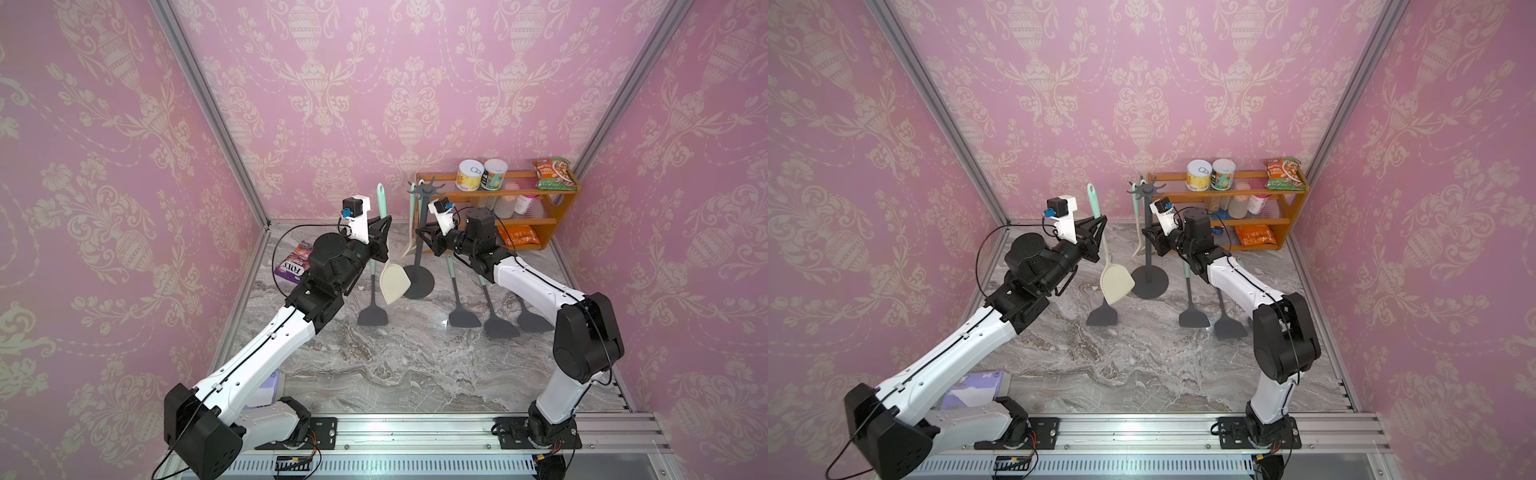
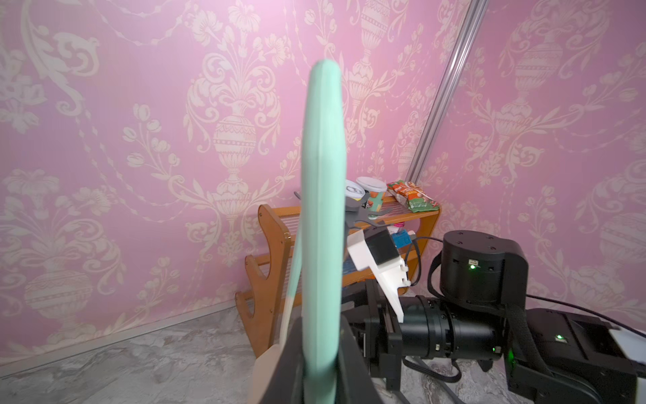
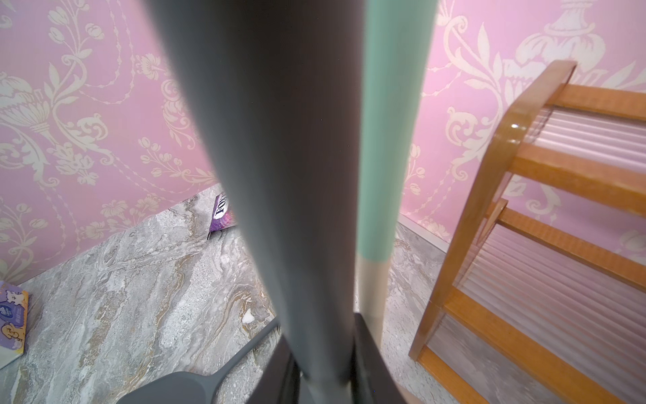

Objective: Take the spatula off the kitchen utensil rack
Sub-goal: Place the spatula at the center of the board.

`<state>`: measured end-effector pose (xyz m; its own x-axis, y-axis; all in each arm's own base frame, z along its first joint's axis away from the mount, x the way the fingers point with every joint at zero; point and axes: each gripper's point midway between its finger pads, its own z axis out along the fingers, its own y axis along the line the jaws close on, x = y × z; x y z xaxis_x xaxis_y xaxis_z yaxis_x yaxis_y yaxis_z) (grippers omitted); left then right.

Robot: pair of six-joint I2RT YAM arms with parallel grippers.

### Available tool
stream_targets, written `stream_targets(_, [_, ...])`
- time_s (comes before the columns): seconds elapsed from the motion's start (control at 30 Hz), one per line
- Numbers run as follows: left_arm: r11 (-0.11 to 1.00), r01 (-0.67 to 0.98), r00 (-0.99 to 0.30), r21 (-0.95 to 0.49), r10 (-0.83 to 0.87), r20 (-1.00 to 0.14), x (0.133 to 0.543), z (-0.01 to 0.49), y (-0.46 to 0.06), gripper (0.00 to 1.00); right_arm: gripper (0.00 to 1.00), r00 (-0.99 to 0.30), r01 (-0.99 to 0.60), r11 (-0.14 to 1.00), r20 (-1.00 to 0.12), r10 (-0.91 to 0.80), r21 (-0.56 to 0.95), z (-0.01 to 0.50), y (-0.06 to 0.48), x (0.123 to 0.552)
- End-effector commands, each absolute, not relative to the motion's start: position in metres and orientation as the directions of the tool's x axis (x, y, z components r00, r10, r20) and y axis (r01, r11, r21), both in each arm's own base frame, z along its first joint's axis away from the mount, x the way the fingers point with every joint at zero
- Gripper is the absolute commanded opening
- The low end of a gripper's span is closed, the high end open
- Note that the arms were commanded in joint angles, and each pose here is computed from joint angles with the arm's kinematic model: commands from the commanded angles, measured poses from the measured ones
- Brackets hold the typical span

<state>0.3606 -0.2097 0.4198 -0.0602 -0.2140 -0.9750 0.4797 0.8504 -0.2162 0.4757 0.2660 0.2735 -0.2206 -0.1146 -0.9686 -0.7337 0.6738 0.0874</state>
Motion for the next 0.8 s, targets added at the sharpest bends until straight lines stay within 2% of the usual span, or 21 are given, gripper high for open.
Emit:
stream_targets(0.0, [0.921, 0.360, -0.210, -0.145, -0.071, -0.975, 0.362, 0.392, -0.173, 0.00, 0.00, -0.408, -0.720, 0.659, -0.900, -0.150, 0.216, 0.221, 0.263, 0.459])
stream_targets(0.2, [0.896, 0.358, -0.478, -0.264, -0.067, -0.876, 0.367, 0.358, -0.141, 0.00, 0.00, -0.396, -0.762, 0.608, -0.904, -0.164, 0.223, 0.218, 0.263, 0.452])
stream_targets(0.43, [0.727, 0.372, -0.720, -0.577, -0.166, -0.674, 0.387, 0.300, -0.122, 0.00, 0.00, -0.392, -0.779, 0.579, -0.908, -0.151, 0.240, 0.225, 0.260, 0.452])
stream_targets(0.57, [0.718, 0.323, -0.786, -0.616, -0.159, -0.598, 0.406, 0.256, -0.110, 0.00, 0.00, -0.394, -0.784, 0.574, -0.905, -0.161, 0.239, 0.226, 0.260, 0.450])
stream_targets(0.77, [0.745, 0.269, -0.835, -0.611, -0.136, -0.534, 0.428, 0.218, -0.077, 0.00, 0.00, -0.406, -0.784, 0.573, -0.896, -0.181, 0.240, 0.222, 0.258, 0.445])
